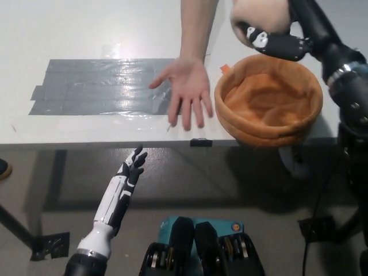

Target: An emotional support dumpling is kept in a soft plate infront in the middle of the desk infront of the robot. The robot extends its right arm to pick up the dumpling and hands it to a person

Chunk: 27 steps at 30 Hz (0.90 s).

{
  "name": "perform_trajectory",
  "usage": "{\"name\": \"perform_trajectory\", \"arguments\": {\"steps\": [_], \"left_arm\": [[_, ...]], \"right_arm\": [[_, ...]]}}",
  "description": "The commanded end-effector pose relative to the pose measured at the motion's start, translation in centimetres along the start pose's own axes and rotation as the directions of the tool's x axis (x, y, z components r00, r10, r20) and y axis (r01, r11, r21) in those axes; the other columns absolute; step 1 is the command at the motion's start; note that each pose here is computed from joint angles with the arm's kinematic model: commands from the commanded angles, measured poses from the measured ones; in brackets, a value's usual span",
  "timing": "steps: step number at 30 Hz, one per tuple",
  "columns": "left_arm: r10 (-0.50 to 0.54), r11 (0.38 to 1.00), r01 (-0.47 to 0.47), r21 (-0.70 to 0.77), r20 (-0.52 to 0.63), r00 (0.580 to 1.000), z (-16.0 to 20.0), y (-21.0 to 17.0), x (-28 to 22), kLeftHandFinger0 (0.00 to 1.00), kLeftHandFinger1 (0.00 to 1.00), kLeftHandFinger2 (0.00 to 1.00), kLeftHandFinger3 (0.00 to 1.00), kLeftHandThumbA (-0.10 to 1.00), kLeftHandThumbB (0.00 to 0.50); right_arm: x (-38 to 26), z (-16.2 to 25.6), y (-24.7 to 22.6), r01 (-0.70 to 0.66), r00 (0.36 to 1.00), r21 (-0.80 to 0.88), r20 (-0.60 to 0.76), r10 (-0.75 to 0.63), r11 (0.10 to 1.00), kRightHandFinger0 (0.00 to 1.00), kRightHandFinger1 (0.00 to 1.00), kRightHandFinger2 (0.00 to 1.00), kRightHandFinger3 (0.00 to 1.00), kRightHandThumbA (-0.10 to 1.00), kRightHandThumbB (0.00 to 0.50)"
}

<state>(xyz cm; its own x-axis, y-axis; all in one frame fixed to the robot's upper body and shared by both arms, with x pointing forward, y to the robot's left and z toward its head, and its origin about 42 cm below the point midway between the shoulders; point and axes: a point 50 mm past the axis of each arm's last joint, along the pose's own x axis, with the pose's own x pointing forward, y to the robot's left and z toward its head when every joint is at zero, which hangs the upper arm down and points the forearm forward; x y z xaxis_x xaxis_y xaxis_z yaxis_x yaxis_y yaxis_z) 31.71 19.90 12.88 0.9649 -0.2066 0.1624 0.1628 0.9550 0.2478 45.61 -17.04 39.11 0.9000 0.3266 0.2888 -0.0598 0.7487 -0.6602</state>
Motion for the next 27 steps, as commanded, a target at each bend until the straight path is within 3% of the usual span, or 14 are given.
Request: {"name": "perform_trajectory", "arguments": {"steps": [1,6,7,9,15,17,19,22,24,27], "left_arm": [[0.009,1.0,-0.01,0.008,0.045,0.999,0.6,0.0,-0.1,1.0,1.0,1.0,1.0,0.99,0.127],[-0.002,1.0,0.001,0.012,0.037,0.999,0.5,-0.4,-0.4,1.0,1.0,1.0,1.0,1.0,0.12],[-0.003,1.0,0.002,0.015,0.036,0.999,0.5,-0.4,-0.5,1.0,1.0,1.0,1.0,0.99,0.115],[-0.005,1.0,0.004,0.022,0.036,0.999,0.5,-0.4,-0.4,1.0,1.0,1.0,1.0,0.99,0.116],[-0.004,1.0,0.003,0.027,0.038,0.999,0.4,-0.3,-0.7,1.0,1.0,1.0,1.0,0.97,0.106],[-0.003,1.0,0.001,0.031,0.045,0.999,0.5,-0.2,-0.5,1.0,1.0,1.0,1.0,0.97,0.104],[-0.003,1.0,0.002,0.027,0.044,0.999,0.5,-0.1,-0.4,1.0,1.0,1.0,1.0,0.98,0.116],[-0.007,0.999,0.006,0.034,0.044,0.999,0.8,0.0,-0.3,1.0,1.0,1.0,1.0,0.98,0.12],[-0.013,0.999,0.011,0.043,0.046,0.999,1.0,0.0,-0.2,1.0,1.0,1.0,1.0,0.97,0.113],[-0.012,0.999,0.01,0.043,0.048,0.999,1.0,-0.2,-0.2,1.0,1.0,1.0,1.0,0.96,0.112]], "right_arm": [[3.7,2.9,-0.3,0.054,0.995,-0.062,0.086,-0.049,0.997,0.01,0.51,0.95,1.0,-0.1,0.158],[6.7,2.5,2.1,-0.003,1.0,-0.126,0.027,0.007,0.992,0.02,0.55,0.95,1.0,-0.1,0.173],[7.1,2.3,2.4,-0.014,1.0,-0.129,0.022,0.017,0.992,0.01,0.52,0.92,0.99,-0.1,0.173],[9.0,1.7,3.7,-0.056,0.998,-0.164,-0.011,0.055,0.985,0.0,0.45,0.86,0.91,-0.1,0.171],[11.6,1.2,7.0,-0.104,0.994,-0.228,-0.044,0.097,0.968,0.0,0.42,0.82,0.79,-0.1,0.189],[12.1,1.2,7.9,-0.117,0.993,-0.228,-0.036,0.112,0.966,0.0,0.43,0.83,0.79,-0.1,0.183],[12.4,1.2,8.9,-0.138,0.99,-0.234,-0.049,0.13,0.962,0.0,0.44,0.86,0.88,-0.1,0.188],[12.5,0.7,10.3,-0.161,0.986,-0.246,-0.079,0.146,0.956,0.0,0.48,0.9,0.93,-0.1,0.19],[12.3,0.0,11.2,-0.179,0.982,-0.246,-0.097,0.159,0.953,0.04,0.53,0.93,0.91,-0.1,0.197],[11.8,-1.1,12.6,-0.203,0.976,-0.243,-0.127,0.177,0.948,0.03,0.52,0.87,0.82,-0.1,0.192]]}}
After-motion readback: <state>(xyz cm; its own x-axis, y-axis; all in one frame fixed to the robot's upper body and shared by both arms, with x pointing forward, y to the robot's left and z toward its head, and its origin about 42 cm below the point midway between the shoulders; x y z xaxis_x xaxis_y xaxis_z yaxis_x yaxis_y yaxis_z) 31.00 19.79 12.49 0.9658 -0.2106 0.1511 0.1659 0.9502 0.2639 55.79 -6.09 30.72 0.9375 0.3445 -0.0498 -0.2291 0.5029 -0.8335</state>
